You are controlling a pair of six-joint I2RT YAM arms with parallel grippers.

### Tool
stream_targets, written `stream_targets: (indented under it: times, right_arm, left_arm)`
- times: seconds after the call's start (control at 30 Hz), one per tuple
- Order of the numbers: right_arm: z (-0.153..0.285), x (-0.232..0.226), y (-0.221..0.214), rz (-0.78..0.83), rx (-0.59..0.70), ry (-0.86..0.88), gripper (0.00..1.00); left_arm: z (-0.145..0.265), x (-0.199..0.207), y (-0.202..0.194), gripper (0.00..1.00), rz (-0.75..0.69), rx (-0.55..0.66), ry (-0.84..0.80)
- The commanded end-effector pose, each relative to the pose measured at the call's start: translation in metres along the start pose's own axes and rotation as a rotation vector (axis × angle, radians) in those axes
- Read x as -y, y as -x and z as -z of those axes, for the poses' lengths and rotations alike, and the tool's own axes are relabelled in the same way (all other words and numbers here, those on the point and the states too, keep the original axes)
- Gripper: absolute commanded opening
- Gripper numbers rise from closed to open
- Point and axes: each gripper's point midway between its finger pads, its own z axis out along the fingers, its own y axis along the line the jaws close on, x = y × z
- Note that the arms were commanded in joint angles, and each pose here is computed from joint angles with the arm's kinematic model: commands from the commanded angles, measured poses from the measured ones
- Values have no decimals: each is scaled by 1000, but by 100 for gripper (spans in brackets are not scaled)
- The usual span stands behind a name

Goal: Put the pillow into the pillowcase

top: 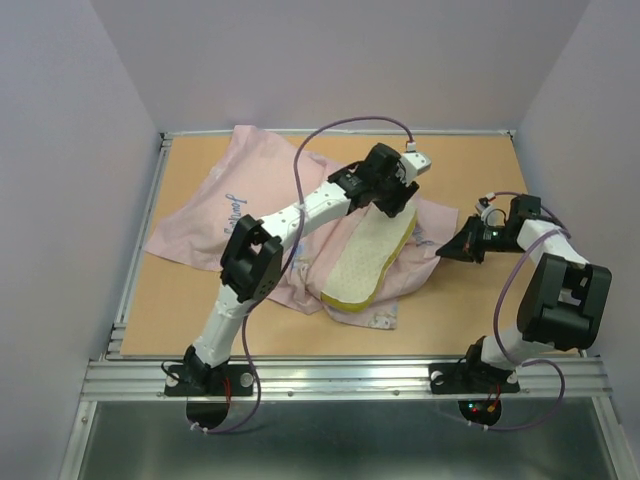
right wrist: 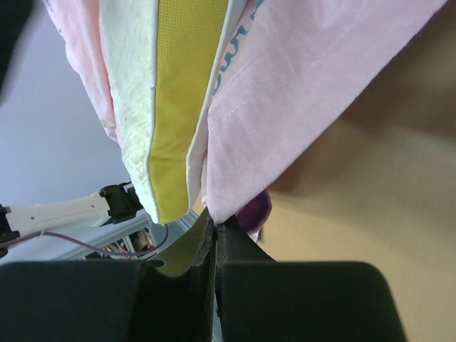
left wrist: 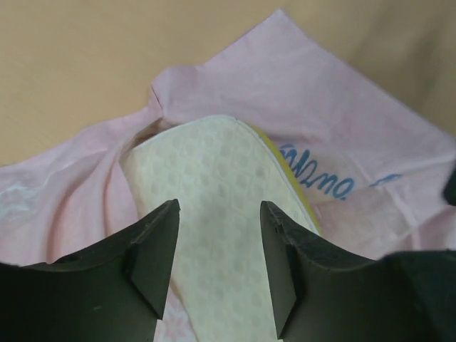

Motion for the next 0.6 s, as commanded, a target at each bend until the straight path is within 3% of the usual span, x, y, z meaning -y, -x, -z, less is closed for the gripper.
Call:
stream_targets:
  times: [0.0, 0.1, 0.13, 0.2, 0.27, 0.3, 0.37, 0.43, 0.47, 0.53, 0.57]
  right_arm:
    - [6, -17, -5, 49, 16, 48, 0]
    - [13, -30, -1, 75, 39, 74, 1]
    - [24, -42, 2, 110, 75, 97, 1]
    - [33, -52, 4, 137, 109, 98, 1]
    - [39, -62, -1, 144, 104, 113, 1]
    - [40, -66, -3, 146, 97, 131, 1]
    - [39, -64, -6, 137, 86, 138, 1]
    - [36, -59, -6, 132, 76, 135, 1]
    - [32, -54, -6, 113, 63, 139, 1]
    - [29, -50, -7, 88, 47, 147, 1]
    - [25, -45, -6, 71, 38, 147, 0]
  left_arm:
    - [-29, 0, -73, 53, -11, -225, 40]
    - [-35, -28, -132, 28, -69, -399, 195]
    - [-33, -41, -152, 15, -87, -459, 244]
    - [-14, -97, -185, 10, -106, -541, 427]
    - [-2, -146, -185, 0, -80, -537, 563]
    - [10, -175, -189, 0, -47, -559, 616]
    - [16, -196, -183, 0, -43, -556, 646]
    - [18, -194, -162, 0, -74, -513, 633]
    - [20, -181, -143, 2, -91, -461, 549]
    - [25, -156, -117, 14, -97, -404, 449]
    - [31, -126, -85, 29, -120, -324, 339]
